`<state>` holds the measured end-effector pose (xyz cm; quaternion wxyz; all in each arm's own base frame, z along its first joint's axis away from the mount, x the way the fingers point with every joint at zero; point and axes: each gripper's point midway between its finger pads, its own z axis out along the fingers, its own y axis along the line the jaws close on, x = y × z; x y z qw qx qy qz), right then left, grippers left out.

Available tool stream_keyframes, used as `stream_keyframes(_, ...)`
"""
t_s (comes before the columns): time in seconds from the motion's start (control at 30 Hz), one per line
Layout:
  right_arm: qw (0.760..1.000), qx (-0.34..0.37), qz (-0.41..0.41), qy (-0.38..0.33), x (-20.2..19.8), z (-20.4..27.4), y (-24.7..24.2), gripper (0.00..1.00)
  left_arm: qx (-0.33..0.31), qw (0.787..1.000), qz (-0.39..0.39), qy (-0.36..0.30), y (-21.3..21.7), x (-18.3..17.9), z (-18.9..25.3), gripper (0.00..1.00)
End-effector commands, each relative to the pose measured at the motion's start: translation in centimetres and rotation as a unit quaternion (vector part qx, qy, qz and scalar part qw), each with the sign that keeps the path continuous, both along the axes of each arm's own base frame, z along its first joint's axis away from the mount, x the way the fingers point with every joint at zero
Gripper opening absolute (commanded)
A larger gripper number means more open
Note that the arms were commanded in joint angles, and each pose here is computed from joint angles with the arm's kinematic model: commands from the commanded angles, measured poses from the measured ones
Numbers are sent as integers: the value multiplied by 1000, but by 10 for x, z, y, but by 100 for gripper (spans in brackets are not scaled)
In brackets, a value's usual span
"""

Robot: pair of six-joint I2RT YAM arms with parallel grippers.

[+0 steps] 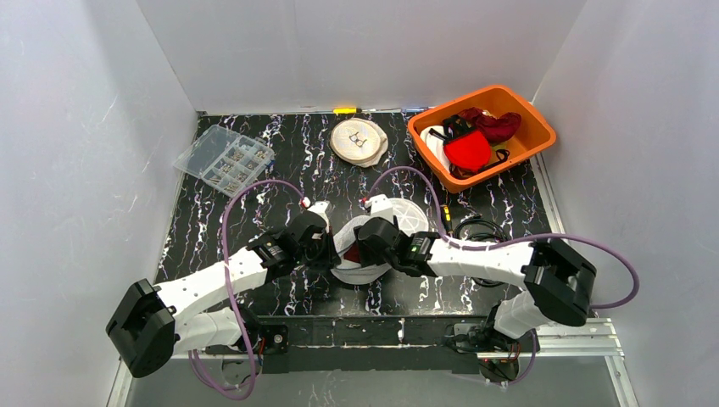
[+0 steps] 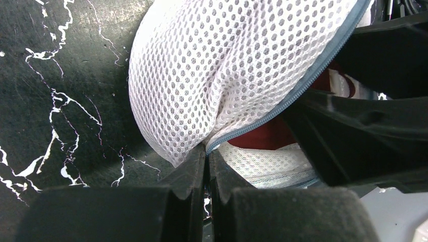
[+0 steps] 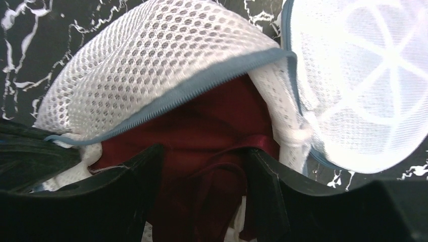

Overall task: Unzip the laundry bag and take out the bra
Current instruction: Pick up the bra from the laundry bag.

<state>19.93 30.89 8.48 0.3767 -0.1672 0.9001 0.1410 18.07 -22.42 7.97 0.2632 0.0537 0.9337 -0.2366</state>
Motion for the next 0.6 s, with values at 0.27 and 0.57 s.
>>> stream_keyframes(0.27,996,53,25,70,-17,-28,22,48,26,1000,9,12,13,-7,-16,0)
stream_keyframes(0.57,993,104,48,20,-11,13,26,1,25,999,17,11,15,-6,-13,0)
